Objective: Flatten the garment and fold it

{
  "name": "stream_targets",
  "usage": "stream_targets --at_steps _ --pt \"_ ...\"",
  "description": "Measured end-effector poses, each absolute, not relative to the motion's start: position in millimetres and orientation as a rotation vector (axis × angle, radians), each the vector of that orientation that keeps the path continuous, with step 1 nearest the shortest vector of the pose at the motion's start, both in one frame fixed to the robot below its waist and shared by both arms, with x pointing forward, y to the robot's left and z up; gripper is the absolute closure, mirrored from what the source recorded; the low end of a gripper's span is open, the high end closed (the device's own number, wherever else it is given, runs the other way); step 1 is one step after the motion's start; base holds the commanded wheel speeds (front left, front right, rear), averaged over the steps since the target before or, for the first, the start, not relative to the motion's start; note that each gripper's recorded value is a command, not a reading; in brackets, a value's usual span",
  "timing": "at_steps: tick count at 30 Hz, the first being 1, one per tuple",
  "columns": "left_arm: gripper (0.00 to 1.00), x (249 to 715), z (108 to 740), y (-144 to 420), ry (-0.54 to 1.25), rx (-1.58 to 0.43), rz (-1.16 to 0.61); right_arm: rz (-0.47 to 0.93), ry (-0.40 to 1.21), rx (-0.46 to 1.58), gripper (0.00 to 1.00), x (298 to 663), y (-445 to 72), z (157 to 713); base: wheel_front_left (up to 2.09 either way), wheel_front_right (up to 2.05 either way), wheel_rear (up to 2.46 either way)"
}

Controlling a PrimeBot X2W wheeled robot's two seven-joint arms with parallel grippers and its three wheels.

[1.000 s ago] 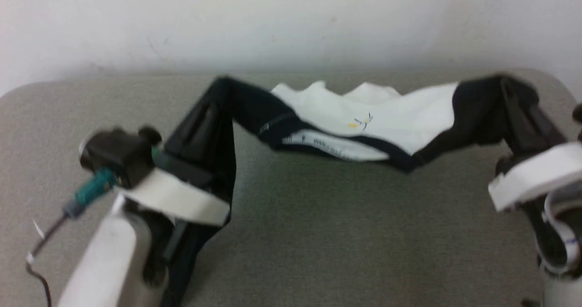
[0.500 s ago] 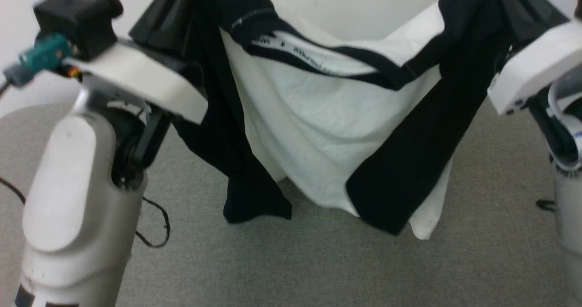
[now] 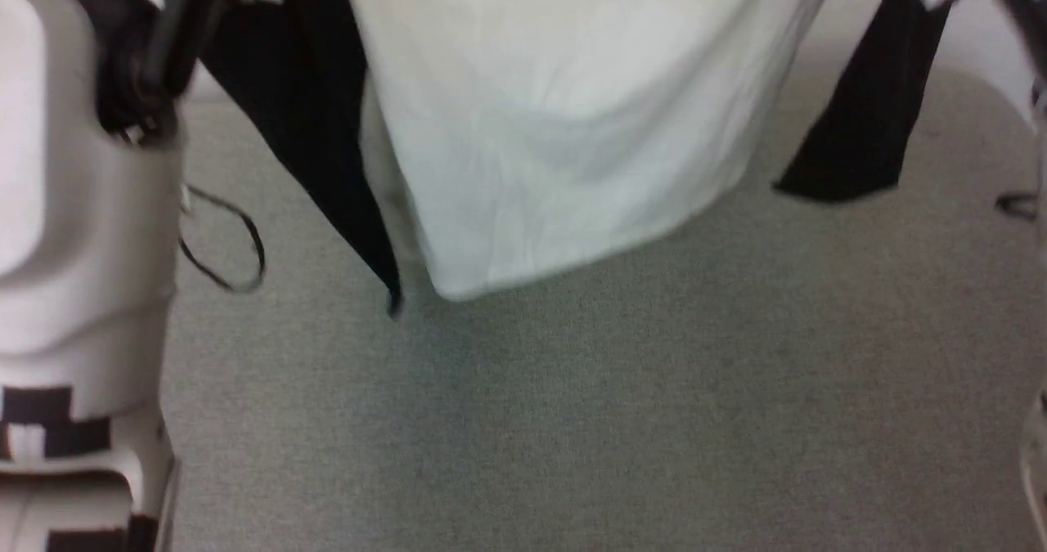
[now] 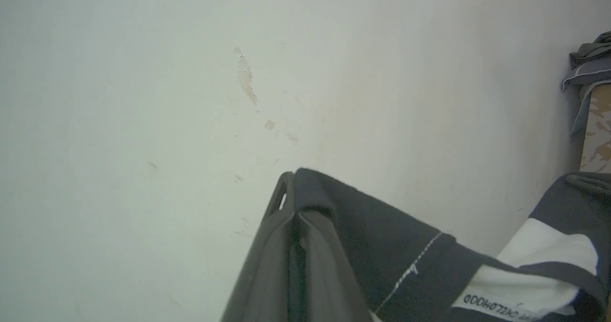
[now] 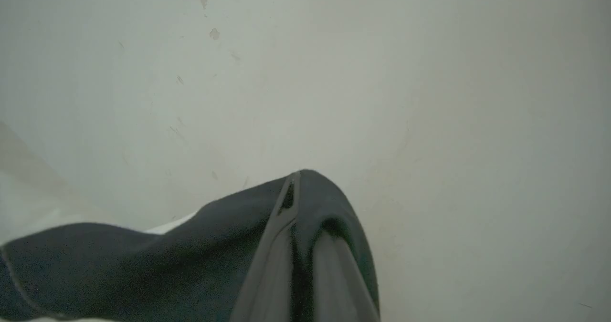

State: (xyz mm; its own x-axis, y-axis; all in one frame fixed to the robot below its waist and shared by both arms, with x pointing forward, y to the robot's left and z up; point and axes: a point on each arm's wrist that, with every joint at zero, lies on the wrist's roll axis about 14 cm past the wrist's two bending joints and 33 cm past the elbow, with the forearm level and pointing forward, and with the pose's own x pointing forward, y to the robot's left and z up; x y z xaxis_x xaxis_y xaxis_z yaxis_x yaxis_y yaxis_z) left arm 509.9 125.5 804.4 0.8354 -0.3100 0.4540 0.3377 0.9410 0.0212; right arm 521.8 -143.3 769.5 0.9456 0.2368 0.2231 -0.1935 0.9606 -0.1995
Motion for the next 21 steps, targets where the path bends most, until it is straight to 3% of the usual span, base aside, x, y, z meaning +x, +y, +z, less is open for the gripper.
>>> stream_targets --at_steps 9,17,21 --pt "1.00 584 819 140 -0.588 -0.017 -0.277 0.179 -0.344 -0.241 1.00 603 -140 793 0.00 0.00 0.00" --pt "1.00 652 774 150 -0.607 -0.048 -0.244 0.183 -0.332 -0.279 1.00 677 -133 749 0.00 0.00 0.00" --pt "1.00 680 728 150 -0.572 -0.044 -0.248 0.187 -0.267 -0.287 1.00 709 -138 698 0.00 0.00 0.00"
